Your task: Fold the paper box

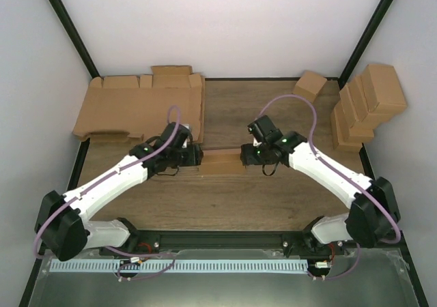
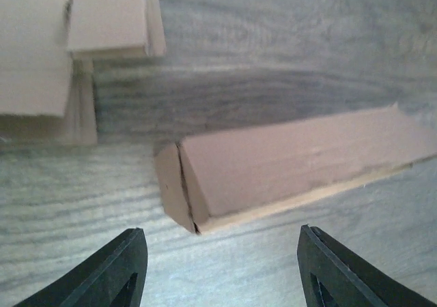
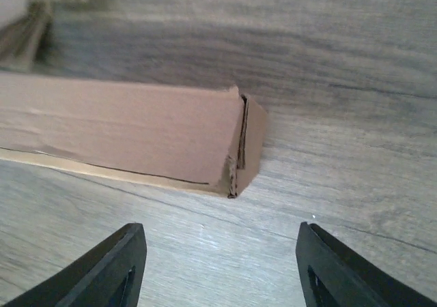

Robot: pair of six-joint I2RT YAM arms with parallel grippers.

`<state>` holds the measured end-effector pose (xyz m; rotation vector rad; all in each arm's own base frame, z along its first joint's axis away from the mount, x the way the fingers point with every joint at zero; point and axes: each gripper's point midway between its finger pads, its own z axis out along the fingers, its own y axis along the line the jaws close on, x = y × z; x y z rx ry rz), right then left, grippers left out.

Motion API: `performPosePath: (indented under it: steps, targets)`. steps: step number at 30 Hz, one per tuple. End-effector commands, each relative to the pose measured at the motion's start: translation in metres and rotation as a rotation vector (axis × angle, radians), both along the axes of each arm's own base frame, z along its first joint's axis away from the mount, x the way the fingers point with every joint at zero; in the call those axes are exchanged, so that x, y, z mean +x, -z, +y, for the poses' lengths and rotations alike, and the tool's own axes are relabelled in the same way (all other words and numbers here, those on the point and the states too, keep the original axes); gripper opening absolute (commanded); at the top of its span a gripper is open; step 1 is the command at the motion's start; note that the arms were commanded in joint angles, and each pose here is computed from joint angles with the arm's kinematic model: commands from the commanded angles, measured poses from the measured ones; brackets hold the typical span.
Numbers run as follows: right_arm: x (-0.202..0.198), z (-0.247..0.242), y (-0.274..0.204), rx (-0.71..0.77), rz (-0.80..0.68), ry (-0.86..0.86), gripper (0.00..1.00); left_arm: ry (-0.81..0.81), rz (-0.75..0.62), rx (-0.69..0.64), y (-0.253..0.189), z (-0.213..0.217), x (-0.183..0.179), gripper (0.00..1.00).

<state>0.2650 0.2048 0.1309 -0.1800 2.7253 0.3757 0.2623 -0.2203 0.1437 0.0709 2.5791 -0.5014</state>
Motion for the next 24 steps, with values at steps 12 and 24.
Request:
performPosePath:
  steps: [12, 24]
  targets:
    - [0.042, -0.013, -0.039, 0.614, 0.069, -0.021, 0.48, 0.024, 0.086, -0.492, -0.013, 0.002, 0.028, 0.34]
    - [0.032, -0.010, -0.013, 0.716, 0.190, -0.056, 0.35, 0.039, 0.153, -0.571, -0.002, -0.002, 0.020, 0.32]
